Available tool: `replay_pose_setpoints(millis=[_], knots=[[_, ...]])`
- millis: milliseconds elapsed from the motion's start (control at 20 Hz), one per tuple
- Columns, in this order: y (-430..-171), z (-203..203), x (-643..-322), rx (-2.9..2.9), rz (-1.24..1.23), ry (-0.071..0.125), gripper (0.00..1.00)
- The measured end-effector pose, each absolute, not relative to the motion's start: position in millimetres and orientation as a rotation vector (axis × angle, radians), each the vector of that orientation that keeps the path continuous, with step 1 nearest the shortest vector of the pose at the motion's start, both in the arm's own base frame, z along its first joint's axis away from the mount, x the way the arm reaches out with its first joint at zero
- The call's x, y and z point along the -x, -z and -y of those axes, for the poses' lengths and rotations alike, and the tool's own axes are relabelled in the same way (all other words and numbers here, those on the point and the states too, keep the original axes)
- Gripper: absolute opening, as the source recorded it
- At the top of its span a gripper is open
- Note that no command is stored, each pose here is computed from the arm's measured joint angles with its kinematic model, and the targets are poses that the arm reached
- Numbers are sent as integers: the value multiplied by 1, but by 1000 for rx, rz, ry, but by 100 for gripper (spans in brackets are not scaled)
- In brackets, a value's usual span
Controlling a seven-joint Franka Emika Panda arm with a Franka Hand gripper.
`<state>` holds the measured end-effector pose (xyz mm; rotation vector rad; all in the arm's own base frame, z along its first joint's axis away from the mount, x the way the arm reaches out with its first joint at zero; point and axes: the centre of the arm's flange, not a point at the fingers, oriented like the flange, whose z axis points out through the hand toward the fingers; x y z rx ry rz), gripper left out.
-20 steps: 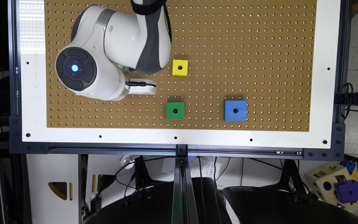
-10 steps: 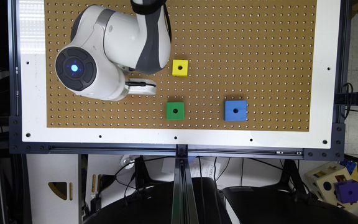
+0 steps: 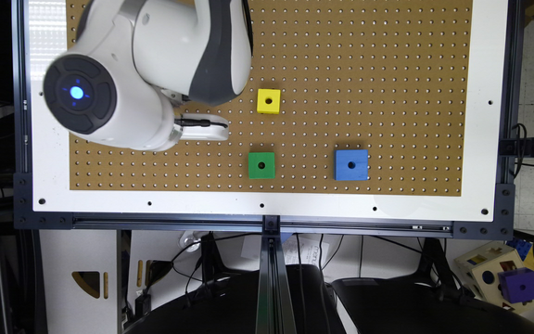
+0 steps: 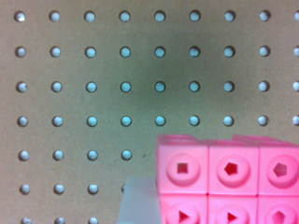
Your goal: Pick up pink block.
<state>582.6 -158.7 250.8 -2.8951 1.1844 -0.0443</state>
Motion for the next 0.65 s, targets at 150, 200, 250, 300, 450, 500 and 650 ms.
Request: replay_pose_setpoints(millis=[150, 200, 250, 300, 450, 500, 650], knots=[[-274, 158, -581, 2897, -1184, 44, 0], [-280, 158, -581, 2897, -1184, 46, 0], [-287, 158, -580, 2897, -1184, 49, 0], [-295, 158, -579, 2897, -1184, 50, 0], [-309, 157, -577, 2898, -1184, 49, 0], [-309, 157, -577, 2898, -1184, 50, 0], [-309, 157, -577, 2898, -1184, 49, 0]])
